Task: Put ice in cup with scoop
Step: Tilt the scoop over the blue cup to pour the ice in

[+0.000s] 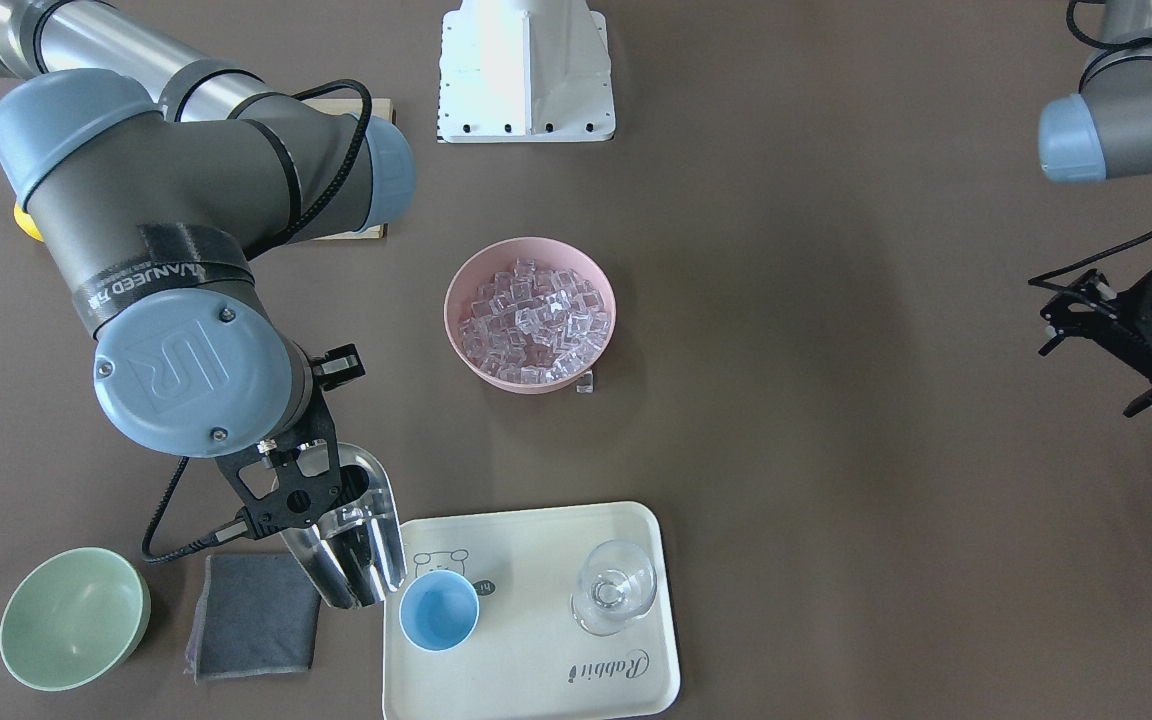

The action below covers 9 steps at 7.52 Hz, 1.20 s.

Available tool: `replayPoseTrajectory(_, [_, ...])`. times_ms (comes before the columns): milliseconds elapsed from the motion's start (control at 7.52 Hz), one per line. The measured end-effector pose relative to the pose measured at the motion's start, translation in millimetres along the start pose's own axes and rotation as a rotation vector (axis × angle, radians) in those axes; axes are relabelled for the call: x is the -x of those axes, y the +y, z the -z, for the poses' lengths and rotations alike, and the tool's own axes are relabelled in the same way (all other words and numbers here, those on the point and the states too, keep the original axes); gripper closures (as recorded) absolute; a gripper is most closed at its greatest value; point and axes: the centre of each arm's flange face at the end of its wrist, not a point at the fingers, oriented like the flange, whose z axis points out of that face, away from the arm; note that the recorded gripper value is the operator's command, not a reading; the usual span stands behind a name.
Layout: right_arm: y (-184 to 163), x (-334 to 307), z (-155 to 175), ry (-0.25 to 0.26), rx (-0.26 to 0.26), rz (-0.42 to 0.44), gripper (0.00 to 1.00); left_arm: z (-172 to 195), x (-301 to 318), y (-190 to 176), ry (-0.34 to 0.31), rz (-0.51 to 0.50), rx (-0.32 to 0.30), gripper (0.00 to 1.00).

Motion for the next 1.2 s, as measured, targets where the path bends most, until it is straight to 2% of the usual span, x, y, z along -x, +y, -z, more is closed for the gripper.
replayPoseTrajectory(266, [0,18,-5,0.004,0.057,-0.002,1.0,2,23,88,0.028,0.123,0.014,0.02])
replayPoseTrajectory(532, [-2,26,-7,0.008,0.099,0.005,1.0,5,47,177,0.019,0.27,0.04,0.02])
replayPoseTrajectory(665, [-5,26,-7,0.014,0.112,0.015,1.0,8,55,207,0.013,0.326,0.043,0.02])
replayPoseTrajectory(798, [-9,24,-8,0.018,0.124,0.026,1.0,15,62,227,0.007,0.373,0.041,0.02])
replayPoseTrajectory(1197, [-22,21,-2,0.024,0.145,0.041,1.0,22,79,258,0.035,0.546,0.095,0.02])
